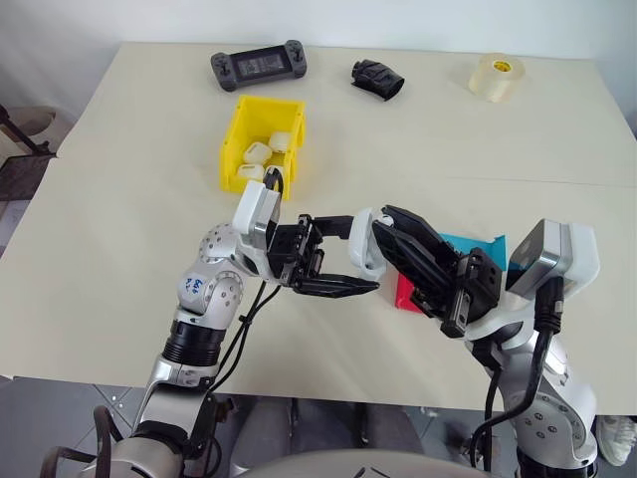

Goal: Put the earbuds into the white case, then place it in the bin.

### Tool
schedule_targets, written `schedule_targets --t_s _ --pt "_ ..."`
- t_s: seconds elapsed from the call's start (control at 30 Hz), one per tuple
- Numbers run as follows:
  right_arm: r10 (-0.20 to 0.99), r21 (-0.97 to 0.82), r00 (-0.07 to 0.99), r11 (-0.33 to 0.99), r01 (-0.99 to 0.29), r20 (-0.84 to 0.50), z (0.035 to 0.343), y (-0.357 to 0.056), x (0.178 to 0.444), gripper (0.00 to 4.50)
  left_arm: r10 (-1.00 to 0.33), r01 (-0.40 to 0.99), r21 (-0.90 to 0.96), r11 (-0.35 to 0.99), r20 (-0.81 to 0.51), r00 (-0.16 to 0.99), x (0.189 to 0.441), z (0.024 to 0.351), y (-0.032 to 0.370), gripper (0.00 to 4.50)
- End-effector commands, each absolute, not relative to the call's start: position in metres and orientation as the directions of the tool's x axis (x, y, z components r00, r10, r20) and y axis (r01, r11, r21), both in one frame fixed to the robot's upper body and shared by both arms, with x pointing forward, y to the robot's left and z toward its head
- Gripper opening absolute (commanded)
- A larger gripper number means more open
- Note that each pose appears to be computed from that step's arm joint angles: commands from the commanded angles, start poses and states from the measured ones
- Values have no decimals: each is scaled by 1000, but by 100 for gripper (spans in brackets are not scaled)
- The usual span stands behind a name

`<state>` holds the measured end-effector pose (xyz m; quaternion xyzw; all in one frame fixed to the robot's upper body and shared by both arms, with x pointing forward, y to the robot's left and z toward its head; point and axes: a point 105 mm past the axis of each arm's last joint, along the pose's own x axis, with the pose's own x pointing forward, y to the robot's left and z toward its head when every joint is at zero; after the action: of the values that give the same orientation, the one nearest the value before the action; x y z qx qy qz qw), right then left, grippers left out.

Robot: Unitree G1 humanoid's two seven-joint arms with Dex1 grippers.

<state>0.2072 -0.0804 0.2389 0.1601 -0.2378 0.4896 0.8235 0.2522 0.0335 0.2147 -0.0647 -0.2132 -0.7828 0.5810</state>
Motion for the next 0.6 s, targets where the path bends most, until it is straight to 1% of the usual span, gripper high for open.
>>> schedule_targets --t_s 0.03,0.17,0.27,0.4,0.47,0.5,0.53,0.57,0.6 --pt "730 19 412 480 -877 545 236 -82 208 49 -855 909 335 -247 366 -367 242 231 34 278" --pt "739 40 418 470 -882 529 229 -82 209 49 -855 910 339 -239 370 -363 242 233 34 278" --pt "767 72 413 437 -897 490 221 -81 208 49 -857 910 341 -235 369 -360 242 233 35 278" --pt "765 104 423 430 -897 485 220 -84 210 49 -858 911 342 -231 371 -357 242 233 35 278" --pt "780 94 410 418 -904 473 220 -83 210 127 -857 911 342 -230 372 -356 242 233 35 278" --pt "784 96 404 410 -907 472 221 -83 209 147 -858 911 341 -230 372 -356 242 233 35 278" --pt "788 88 401 410 -908 467 221 -84 209 184 -858 911 341 -230 372 -356 242 233 35 278" --pt "783 72 408 427 -902 470 223 -85 210 209 -858 912 341 -229 372 -355 242 233 35 278" --pt "779 75 409 427 -901 475 224 -87 210 250 -858 912 340 -229 372 -354 242 233 35 278"
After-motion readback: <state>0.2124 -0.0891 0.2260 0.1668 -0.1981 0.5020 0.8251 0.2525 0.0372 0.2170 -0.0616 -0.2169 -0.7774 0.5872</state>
